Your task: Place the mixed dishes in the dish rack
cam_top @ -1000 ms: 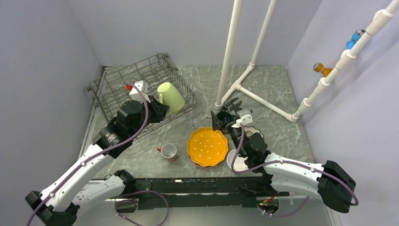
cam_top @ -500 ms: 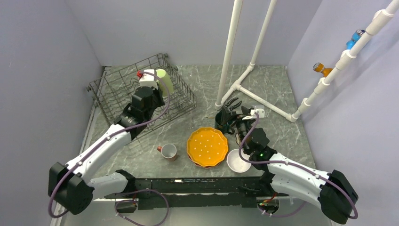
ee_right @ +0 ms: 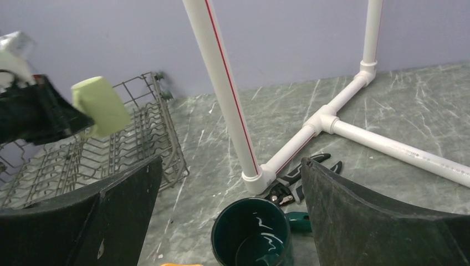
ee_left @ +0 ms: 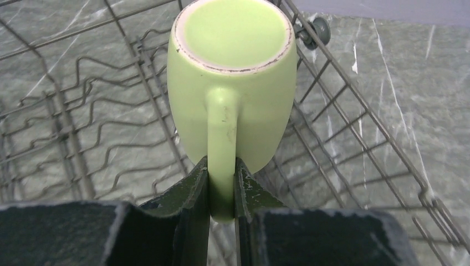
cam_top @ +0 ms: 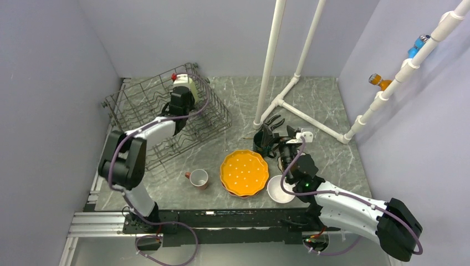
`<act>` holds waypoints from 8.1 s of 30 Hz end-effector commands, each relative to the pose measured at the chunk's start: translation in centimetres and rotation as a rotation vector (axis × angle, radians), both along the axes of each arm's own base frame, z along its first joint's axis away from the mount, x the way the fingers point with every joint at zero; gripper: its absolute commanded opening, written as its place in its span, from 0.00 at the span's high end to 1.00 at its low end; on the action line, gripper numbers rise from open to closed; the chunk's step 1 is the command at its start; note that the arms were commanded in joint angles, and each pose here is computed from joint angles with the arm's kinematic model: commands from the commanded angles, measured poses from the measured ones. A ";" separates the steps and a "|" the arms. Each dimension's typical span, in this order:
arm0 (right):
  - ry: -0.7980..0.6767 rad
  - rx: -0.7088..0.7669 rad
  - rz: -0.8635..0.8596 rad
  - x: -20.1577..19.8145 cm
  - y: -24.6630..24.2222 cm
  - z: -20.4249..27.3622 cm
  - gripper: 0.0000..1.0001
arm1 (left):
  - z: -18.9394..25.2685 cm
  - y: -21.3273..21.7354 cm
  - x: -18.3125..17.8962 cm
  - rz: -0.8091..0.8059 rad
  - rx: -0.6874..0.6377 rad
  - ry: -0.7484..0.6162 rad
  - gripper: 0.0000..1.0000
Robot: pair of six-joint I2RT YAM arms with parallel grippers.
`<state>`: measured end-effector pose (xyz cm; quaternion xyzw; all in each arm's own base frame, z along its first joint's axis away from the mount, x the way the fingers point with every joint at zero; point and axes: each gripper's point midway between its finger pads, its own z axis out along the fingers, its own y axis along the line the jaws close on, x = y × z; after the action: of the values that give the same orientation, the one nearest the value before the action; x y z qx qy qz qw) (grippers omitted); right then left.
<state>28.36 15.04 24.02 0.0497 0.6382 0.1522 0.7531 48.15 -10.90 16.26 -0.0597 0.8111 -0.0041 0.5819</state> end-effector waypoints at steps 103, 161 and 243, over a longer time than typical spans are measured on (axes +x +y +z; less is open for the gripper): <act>0.475 -0.151 0.228 1.5 10.0 -6.5 0.01 | 17.3 -2.3 -10.8 -0.413 -0.151 -0.186 0.01; 0.661 -0.509 0.528 -10.9 27.3 -15.0 0.85 | 18.4 -1.8 -13.3 -0.341 -0.019 -0.231 0.01; -0.523 -0.863 0.238 -7.2 6.2 9.7 1.00 | 15.0 -25.8 -28.1 -1.593 -0.939 0.583 0.63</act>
<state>22.69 19.00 31.68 -0.3505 0.4852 -0.0892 0.7961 21.78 -36.32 29.32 0.2197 0.6846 -0.6900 0.0836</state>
